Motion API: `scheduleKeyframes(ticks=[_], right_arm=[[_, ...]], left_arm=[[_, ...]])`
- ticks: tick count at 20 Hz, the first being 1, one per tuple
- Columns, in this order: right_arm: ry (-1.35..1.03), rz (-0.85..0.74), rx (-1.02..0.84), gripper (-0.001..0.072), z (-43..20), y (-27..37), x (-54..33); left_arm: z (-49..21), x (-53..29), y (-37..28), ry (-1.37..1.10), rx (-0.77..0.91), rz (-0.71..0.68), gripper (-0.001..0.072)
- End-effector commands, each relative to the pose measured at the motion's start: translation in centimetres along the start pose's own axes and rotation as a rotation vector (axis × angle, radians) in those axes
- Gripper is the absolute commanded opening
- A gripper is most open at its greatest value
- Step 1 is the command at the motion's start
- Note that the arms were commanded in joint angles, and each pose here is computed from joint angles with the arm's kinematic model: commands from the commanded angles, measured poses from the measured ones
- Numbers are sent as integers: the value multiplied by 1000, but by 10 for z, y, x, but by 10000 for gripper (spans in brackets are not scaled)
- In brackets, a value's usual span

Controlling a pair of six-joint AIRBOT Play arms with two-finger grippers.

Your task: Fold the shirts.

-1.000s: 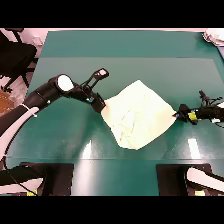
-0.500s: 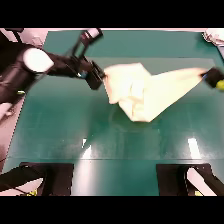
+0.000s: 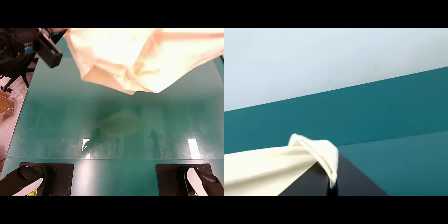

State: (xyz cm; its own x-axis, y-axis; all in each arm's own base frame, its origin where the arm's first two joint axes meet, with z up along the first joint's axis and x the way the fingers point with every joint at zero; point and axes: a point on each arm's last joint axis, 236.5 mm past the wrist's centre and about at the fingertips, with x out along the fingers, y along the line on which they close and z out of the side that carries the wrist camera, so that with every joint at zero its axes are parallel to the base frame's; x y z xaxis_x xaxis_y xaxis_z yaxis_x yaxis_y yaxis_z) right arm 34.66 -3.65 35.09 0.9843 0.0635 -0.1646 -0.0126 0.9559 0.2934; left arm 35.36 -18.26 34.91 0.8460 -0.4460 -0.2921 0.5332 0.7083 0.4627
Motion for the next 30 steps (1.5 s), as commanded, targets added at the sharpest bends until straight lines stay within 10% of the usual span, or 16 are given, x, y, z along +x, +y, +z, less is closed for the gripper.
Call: scheduleKeyframes(ticks=[1, 13, 15, 16, 26, 27, 29, 30], right_arm=[[66, -48, -40, 21, -20, -10, -5], [497, -126, 170, 21, -231, -73, 24], [537, -145, 199, 21, -260, -81, 22], [551, -155, 211, 22, -272, -84, 22], [486, -262, 211, 27, -309, -122, 27], [479, -264, 210, 60, -308, -123, 27], [463, -263, 202, 559, -299, -122, 29], [457, -265, 190, 619, -290, -124, 29]], left_arm=[[-49, -10, 1, 195, 45, 8, 23], [-210, 55, -103, 478, 61, -231, 28], [-227, 64, -112, 514, 104, -267, 448], [-231, 71, -114, 520, 109, -270, 490], [-296, 86, -117, 746, -15, -237, 491], [-307, 77, -109, 800, -122, -198, 491], [-324, 54, -94, 886, -372, -136, 492], [-325, 43, -89, 890, -487, -132, 493]])
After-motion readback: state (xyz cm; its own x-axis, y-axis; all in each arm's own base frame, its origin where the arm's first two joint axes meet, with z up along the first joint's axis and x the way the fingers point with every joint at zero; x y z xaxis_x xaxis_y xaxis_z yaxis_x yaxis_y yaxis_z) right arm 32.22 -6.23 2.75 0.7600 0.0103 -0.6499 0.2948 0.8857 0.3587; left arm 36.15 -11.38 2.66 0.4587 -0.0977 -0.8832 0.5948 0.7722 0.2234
